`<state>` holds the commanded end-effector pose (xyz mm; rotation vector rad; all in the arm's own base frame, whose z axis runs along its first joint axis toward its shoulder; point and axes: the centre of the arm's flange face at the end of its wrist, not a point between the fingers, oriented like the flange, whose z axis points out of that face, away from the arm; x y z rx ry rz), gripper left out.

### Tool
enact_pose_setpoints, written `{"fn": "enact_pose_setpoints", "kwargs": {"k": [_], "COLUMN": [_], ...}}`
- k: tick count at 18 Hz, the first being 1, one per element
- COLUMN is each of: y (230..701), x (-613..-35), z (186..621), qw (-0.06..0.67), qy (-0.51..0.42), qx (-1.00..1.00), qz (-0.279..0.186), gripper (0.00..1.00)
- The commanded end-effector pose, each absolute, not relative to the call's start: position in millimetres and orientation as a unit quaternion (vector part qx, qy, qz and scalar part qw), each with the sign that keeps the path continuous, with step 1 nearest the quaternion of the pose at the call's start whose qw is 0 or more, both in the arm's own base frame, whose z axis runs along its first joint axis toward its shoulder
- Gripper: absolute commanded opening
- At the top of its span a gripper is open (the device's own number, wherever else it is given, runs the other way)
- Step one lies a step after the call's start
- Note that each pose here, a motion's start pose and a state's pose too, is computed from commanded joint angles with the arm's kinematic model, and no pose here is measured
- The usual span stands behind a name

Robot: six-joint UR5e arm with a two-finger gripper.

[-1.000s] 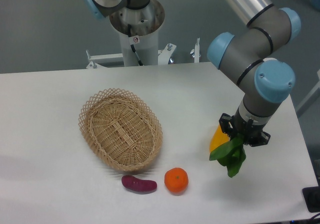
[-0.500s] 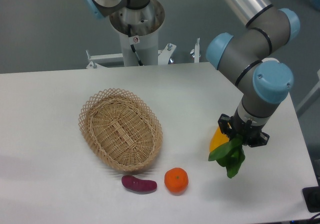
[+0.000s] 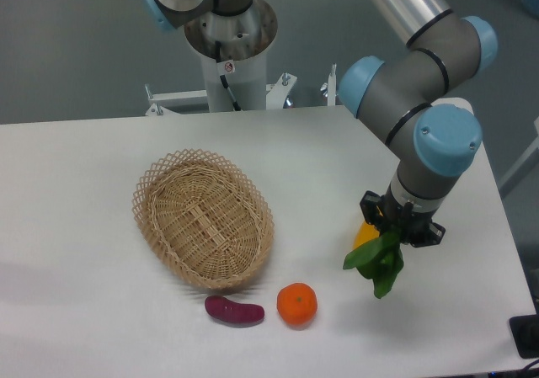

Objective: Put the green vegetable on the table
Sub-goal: 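Move the held bok choy toward the basket and lower it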

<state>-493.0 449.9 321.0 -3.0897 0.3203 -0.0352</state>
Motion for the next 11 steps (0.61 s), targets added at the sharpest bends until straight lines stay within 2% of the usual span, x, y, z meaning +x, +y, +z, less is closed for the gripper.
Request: {"fn": "enact_pose_setpoints", "kwargs": {"k": [3,6,11], "y": [426.4,401.8,368.2], "x": [-464.2,-439.4,-420.6], "z": [310.4,276.4,248.0], "qw": [0.012,0.014,0.012], "qy": [0.159,0.194,0.247], "qx": [-0.987,-0.980,-0.968], "qz": [-0.026,-0.025,-0.036], "gripper": [0.12,0.12,0.15]}}
